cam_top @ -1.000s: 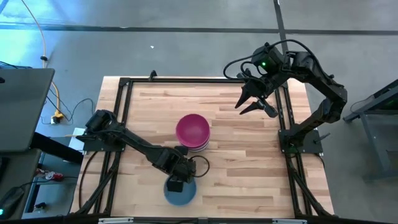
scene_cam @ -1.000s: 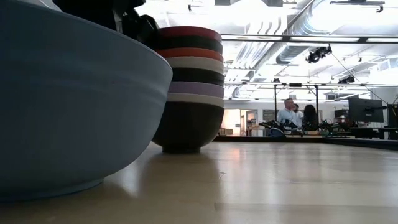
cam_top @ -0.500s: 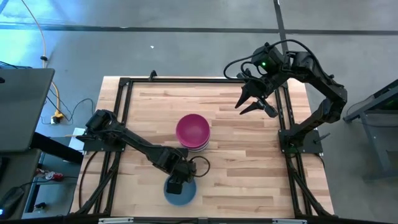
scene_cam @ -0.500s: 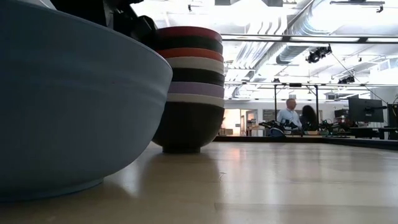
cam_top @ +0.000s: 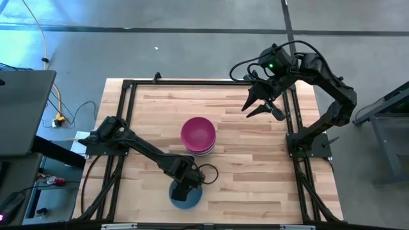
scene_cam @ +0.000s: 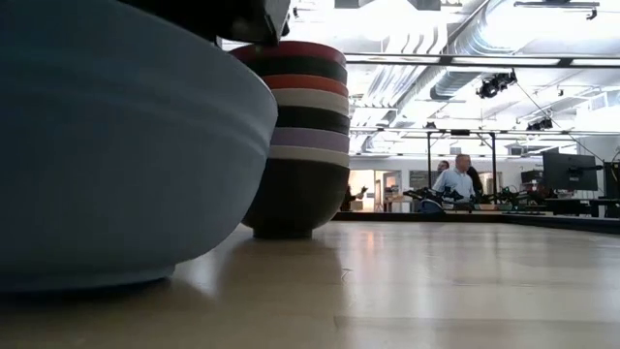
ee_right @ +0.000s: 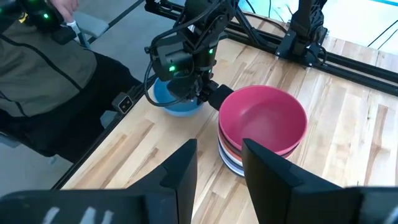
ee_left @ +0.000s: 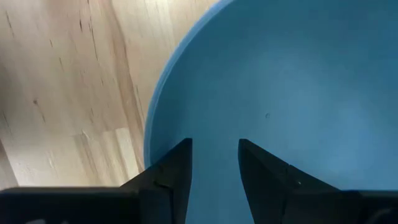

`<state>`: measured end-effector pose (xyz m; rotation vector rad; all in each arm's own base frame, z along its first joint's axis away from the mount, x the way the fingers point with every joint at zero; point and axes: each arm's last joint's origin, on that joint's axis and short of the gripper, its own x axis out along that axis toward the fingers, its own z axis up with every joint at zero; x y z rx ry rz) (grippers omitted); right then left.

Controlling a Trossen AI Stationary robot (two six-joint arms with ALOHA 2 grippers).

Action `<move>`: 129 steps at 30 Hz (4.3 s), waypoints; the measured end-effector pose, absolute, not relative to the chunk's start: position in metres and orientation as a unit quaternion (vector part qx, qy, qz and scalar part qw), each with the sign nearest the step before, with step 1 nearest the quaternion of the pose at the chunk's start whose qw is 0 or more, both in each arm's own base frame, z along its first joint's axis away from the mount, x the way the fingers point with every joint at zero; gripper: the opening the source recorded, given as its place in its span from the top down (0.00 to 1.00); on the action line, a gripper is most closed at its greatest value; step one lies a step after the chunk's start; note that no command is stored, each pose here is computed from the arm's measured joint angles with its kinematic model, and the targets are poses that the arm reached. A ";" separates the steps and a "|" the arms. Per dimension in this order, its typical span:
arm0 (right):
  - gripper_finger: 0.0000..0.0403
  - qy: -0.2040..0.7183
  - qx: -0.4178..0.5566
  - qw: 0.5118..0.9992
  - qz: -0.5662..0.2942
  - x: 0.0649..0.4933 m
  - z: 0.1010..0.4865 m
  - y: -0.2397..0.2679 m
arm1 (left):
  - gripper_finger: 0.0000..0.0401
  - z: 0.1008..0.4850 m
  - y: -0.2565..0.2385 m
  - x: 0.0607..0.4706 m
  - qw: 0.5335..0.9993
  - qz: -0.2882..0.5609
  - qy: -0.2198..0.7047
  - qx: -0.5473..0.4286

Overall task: Nest bowls inside each other
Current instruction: Stack the blue bowl on top of the pink bowl

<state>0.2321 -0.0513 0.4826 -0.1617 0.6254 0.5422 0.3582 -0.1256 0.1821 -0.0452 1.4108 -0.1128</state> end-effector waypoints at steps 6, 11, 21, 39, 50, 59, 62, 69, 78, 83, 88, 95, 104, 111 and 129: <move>0.71 0.301 -0.086 0.912 0.266 0.232 0.483 -0.051 | 0.72 0.184 -0.126 0.359 0.760 -0.053 0.647 -0.021; 0.71 0.300 -0.090 0.911 0.267 0.232 0.483 -0.051 | 0.74 0.194 -0.127 0.362 0.762 -0.059 0.645 -0.021; 0.71 0.300 -0.090 0.911 0.267 0.232 0.483 -0.051 | 0.73 0.203 -0.122 0.361 0.763 0.009 0.646 0.020; 0.71 0.299 -0.095 0.911 0.269 0.232 0.483 -0.051 | 0.72 0.209 -0.122 0.357 0.761 0.058 0.643 0.065; 0.71 0.299 -0.094 0.911 0.268 0.232 0.483 -0.051 | 0.74 0.200 -0.123 0.355 0.755 0.042 0.652 0.048; 0.71 0.299 -0.093 0.911 0.269 0.232 0.483 -0.051 | 0.97 0.200 -0.124 0.355 0.753 0.016 0.656 0.046; 0.71 0.298 -0.093 0.911 0.270 0.232 0.483 -0.051 | 0.98 0.200 -0.124 0.355 0.752 0.010 0.658 0.048; 0.71 0.298 -0.093 0.911 0.269 0.232 0.483 -0.051 | 0.99 0.203 -0.119 0.356 0.738 -0.021 0.673 0.037; 0.71 0.295 -0.101 0.911 0.270 0.231 0.483 -0.052 | 1.00 0.245 -0.113 0.358 0.722 -0.033 0.689 0.054; 0.71 0.281 -0.118 0.914 0.270 0.220 0.490 -0.049 | 1.00 0.276 -0.112 0.357 0.720 -0.037 0.690 0.065; 0.71 0.266 -0.127 0.918 0.266 0.204 0.497 -0.044 | 1.00 0.311 -0.106 0.349 0.714 -0.010 0.695 0.086; 0.71 0.247 -0.129 0.915 0.292 0.180 0.505 -0.035 | 1.00 0.362 -0.090 0.344 0.776 -0.007 0.625 0.085; 0.71 0.204 -0.137 0.915 0.321 0.143 0.515 -0.024 | 1.00 0.405 -0.060 0.317 0.816 0.032 0.569 0.097; 0.71 0.193 -0.135 0.921 0.311 0.130 0.520 -0.020 | 1.00 0.420 -0.017 0.307 0.822 0.082 0.553 0.106; 0.71 0.254 -0.118 0.912 0.299 0.148 0.483 -0.027 | 1.00 0.405 0.115 0.327 0.851 0.087 0.517 0.025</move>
